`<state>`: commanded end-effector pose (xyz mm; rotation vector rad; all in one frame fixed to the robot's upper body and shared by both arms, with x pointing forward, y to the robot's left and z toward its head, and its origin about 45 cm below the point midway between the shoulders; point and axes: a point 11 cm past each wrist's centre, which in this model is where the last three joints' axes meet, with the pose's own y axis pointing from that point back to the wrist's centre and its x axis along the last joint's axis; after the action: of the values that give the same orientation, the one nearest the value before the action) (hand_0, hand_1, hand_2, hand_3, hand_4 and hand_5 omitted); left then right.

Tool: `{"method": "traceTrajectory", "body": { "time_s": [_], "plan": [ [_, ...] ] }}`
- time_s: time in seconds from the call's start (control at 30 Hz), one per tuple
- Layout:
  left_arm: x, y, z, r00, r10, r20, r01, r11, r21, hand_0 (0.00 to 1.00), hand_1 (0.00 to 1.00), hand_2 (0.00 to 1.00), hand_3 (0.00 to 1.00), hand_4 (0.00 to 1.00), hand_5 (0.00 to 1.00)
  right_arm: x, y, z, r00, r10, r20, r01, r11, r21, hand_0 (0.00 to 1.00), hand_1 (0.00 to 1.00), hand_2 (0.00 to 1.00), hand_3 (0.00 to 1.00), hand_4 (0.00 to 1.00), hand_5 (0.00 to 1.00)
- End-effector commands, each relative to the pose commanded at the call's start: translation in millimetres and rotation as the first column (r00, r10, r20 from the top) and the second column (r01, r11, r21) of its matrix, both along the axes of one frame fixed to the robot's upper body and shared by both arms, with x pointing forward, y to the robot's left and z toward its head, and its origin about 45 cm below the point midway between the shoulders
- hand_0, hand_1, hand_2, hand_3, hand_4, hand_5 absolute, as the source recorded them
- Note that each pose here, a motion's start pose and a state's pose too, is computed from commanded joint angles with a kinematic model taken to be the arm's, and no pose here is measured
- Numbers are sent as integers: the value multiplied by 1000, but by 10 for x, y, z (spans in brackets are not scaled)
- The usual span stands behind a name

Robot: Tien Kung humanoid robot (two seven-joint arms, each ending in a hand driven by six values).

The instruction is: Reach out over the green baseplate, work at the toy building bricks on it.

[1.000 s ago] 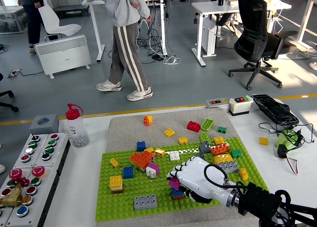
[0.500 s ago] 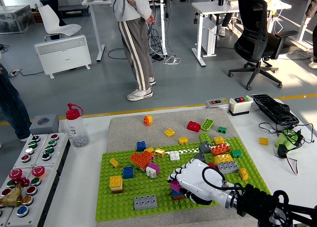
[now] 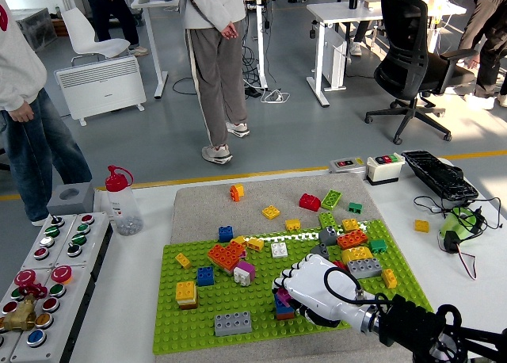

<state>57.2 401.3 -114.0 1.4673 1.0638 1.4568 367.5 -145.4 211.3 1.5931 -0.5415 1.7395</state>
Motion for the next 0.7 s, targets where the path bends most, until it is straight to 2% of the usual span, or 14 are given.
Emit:
{"method": "traceTrajectory", "body": {
  "time_s": [0.7],
  "plan": [
    [11,7,3,1000,2,4,-2,1000,1,695,717,707,635,389,998,-33,11,59,1000,-11,-26,12,998,60,376,544,606,666,544,2]
  ]
}}
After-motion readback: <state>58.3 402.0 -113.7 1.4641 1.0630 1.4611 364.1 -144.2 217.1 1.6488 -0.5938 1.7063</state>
